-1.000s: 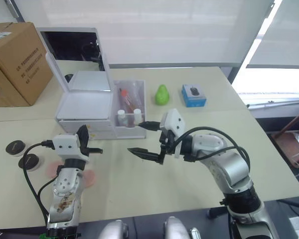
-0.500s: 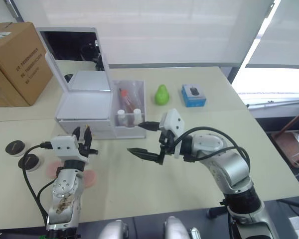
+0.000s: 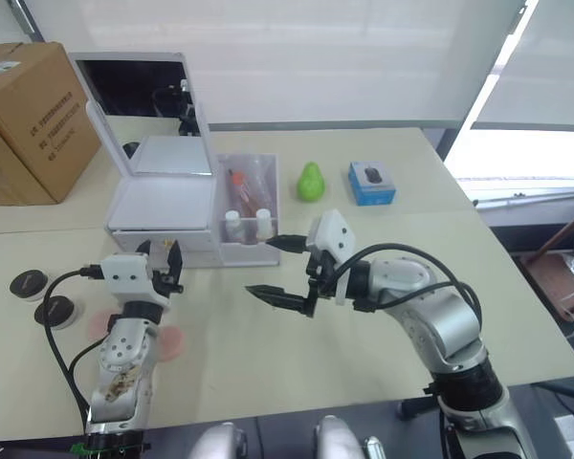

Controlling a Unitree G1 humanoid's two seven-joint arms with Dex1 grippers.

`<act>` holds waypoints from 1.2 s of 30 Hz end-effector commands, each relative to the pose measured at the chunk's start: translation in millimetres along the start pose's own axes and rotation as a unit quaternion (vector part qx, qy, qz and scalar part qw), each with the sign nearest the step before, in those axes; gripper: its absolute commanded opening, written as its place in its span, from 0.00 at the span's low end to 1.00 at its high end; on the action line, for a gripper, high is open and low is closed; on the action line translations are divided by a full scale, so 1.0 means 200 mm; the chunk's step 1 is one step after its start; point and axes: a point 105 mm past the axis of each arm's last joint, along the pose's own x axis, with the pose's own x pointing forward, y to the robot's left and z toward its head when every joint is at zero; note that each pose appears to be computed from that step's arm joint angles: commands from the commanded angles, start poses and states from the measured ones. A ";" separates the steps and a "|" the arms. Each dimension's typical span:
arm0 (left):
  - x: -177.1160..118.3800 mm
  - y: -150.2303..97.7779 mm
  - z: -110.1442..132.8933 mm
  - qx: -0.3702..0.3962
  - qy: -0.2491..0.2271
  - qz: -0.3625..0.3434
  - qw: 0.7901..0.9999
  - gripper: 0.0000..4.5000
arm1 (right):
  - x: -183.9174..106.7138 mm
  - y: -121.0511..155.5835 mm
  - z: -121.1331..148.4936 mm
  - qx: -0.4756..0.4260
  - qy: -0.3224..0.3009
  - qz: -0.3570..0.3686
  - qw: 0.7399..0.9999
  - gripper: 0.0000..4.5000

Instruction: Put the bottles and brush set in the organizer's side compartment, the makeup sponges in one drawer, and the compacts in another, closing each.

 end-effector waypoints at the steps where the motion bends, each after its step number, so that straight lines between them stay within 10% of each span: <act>1: 0.01 -0.02 0.05 -0.011 -0.020 -0.004 1.000 0.28 | -0.02 -0.01 0.05 -0.020 -0.012 -0.010 1.000 1.00; 4: 0.00 -0.02 0.05 -0.014 -0.016 -0.005 1.000 0.12 | -0.02 -0.01 0.05 -0.020 -0.013 -0.010 1.000 1.00; 36: -0.39 0.01 0.04 -0.012 0.042 -0.039 0.998 0.20 | -0.02 0.00 0.03 -0.014 -0.003 -0.017 1.000 1.00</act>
